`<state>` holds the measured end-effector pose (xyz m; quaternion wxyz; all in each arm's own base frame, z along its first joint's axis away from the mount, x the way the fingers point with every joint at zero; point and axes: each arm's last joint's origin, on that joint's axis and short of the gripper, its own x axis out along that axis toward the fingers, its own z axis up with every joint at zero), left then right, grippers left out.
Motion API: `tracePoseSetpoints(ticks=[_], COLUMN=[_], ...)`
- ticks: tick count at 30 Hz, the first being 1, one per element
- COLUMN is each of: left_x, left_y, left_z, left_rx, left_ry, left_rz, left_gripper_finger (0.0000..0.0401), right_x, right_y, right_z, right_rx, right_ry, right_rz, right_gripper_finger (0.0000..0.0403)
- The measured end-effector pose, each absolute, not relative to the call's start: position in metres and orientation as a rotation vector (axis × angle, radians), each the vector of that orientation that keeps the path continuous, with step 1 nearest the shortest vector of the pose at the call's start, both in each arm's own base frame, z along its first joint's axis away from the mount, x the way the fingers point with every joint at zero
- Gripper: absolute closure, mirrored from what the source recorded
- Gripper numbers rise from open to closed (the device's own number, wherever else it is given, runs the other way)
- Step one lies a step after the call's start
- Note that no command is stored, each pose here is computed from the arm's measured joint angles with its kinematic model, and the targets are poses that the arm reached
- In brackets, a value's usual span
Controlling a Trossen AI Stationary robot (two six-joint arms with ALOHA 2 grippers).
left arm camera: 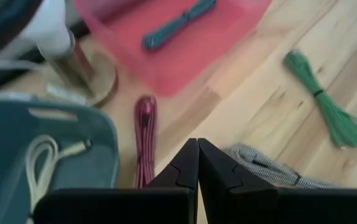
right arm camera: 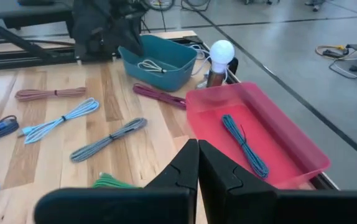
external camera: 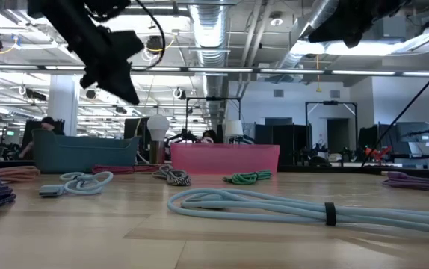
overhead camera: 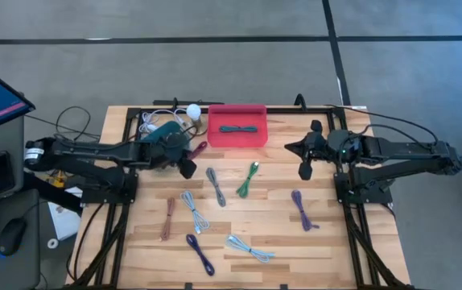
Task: Pick & Place USB Port
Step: Put the black and pink USB cable into the pink bin
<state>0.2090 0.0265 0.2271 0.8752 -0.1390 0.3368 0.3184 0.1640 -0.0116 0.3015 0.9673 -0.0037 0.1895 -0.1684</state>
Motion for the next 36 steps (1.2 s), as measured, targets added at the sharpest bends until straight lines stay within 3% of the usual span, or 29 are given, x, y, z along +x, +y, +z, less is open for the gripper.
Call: tracePoseSetpoints(ticks=[10, 24, 36], left_x=[0.223, 0.224, 0.223], left_y=[0.036, 0.04, 0.054], left_z=[0.198, 0.192, 0.188], left_rx=[-0.407, -0.459, -0.444], left_ry=[0.843, 0.85, 0.894], left_rz=[0.678, 0.75, 0.738], left_gripper_finger=[0.0397, 0.0394, 0.0311], right_x=[0.164, 0.164, 0.164], right_y=[-0.012, -0.012, -0.012], right_z=[0.301, 0.301, 0.301], right_rx=[-0.008, -0.008, -0.008], right_ry=[0.386, 0.388, 0.388], right_rz=[-0.34, -0.337, -0.338], right_gripper_finger=[0.0402, 0.0402, 0.0402])
